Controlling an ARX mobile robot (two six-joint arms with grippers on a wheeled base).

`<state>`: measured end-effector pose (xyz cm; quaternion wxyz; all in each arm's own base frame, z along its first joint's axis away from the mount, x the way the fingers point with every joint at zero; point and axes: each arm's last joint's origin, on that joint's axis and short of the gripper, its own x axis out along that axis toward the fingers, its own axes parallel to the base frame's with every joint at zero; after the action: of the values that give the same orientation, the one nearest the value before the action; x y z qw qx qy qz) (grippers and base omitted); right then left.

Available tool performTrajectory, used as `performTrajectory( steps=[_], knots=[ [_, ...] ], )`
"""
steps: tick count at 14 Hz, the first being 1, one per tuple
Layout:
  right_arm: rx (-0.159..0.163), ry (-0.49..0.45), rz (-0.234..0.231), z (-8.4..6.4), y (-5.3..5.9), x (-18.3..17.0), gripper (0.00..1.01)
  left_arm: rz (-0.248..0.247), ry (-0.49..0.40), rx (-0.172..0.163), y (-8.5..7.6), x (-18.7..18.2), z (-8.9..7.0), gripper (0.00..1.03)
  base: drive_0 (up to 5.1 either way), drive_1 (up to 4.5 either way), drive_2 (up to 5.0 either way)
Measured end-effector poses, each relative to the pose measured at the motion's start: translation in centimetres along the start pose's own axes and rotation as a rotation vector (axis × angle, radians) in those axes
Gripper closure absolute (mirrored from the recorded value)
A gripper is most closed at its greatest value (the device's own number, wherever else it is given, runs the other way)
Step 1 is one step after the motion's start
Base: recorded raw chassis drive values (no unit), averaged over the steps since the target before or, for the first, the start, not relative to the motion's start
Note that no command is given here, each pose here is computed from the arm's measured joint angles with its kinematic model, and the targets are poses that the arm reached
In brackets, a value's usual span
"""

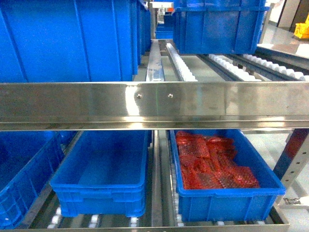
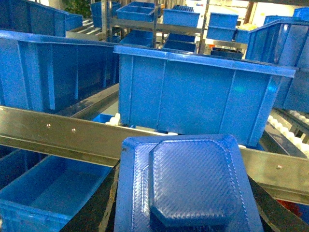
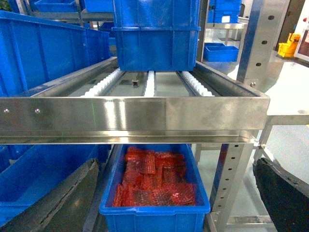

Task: Pick blue part to blue bin on bottom shelf

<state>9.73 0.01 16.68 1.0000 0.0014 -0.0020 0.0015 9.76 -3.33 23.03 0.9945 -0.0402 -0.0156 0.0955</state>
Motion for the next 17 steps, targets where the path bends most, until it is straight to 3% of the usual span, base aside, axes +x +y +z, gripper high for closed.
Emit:
performTrajectory(
  steps=[17],
  knots=[
    [0.001, 0.003, -0.003, -0.03, -0.01, 0.0, 0.03, -0.001, 0.0, 0.0, 0.0, 0.0, 0.0, 0.6, 0.0, 0.0, 0.0]
  ],
)
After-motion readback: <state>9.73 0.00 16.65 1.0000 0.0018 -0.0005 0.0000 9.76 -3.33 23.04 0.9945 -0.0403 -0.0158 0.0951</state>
